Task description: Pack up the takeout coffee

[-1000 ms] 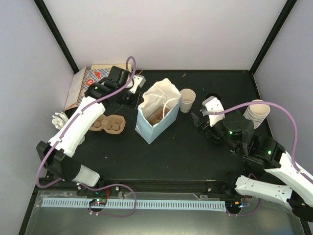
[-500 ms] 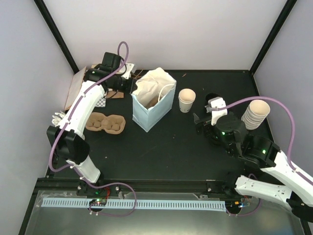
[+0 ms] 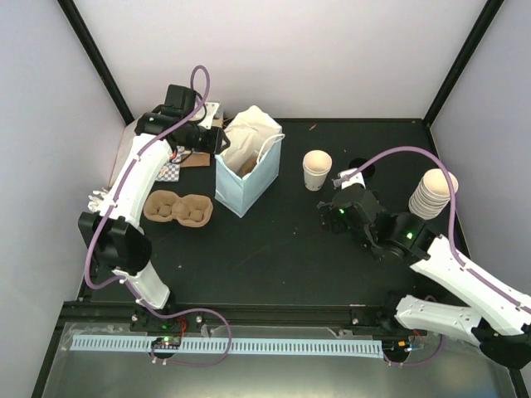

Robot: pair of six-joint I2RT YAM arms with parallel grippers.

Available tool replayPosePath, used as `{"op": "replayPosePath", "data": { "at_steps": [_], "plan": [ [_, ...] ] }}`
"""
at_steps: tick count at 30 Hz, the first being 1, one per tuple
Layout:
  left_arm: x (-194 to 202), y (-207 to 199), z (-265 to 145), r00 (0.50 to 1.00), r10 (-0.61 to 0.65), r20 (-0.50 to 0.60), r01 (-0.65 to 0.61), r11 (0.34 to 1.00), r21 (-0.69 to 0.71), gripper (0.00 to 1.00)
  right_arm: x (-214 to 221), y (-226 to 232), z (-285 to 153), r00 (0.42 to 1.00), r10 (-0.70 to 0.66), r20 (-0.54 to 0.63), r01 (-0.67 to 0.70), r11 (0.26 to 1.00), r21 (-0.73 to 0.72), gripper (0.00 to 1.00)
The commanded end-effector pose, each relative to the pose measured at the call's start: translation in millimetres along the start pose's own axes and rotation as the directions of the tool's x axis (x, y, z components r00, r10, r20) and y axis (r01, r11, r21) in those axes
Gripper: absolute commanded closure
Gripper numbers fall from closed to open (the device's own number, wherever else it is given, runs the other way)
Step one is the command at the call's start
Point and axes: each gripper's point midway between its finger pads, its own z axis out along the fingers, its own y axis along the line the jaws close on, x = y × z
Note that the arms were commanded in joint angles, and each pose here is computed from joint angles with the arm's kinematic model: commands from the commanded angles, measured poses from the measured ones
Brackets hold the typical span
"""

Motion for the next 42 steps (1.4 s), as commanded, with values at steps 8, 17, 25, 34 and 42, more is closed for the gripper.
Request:
{"op": "replayPosePath", "data": {
  "at_steps": [8, 17, 25, 34, 42],
  "plan": [
    [-7, -20, -67, 0.986, 0.062, 0.153, -0.061, 0.998, -0.014, 0.41, -3, 6, 3, 0.991, 0.121, -0.051, -0.123, 0.992, -0.026, 0.00],
    [12, -38, -141, 0.940, 0.089, 0.329, -0.076, 0.996, -0.051, 0.39, -18, 11, 2, 0.987, 0.144, -0.076, -0.149, 0.987, -0.055, 0.00],
    [68, -47, -186, 0.887, 0.039, 0.459, -0.026, 0.999, -0.035, 0.14, -24, -2, 15, 0.959, 0.255, -0.121, -0.272, 0.949, -0.159, 0.00],
    [127, -41, -182, 0.878, -0.043, 0.478, 0.050, 0.999, -0.001, 0.01, -29, -20, 53, 0.928, 0.311, -0.204, -0.330, 0.942, -0.062, 0.03],
    [163, -25, -165, 0.870, -0.115, 0.480, 0.134, 0.991, -0.005, 0.01, -35, -27, 87, 0.888, 0.382, -0.256, -0.389, 0.921, 0.025, 0.12]
  ]
}}
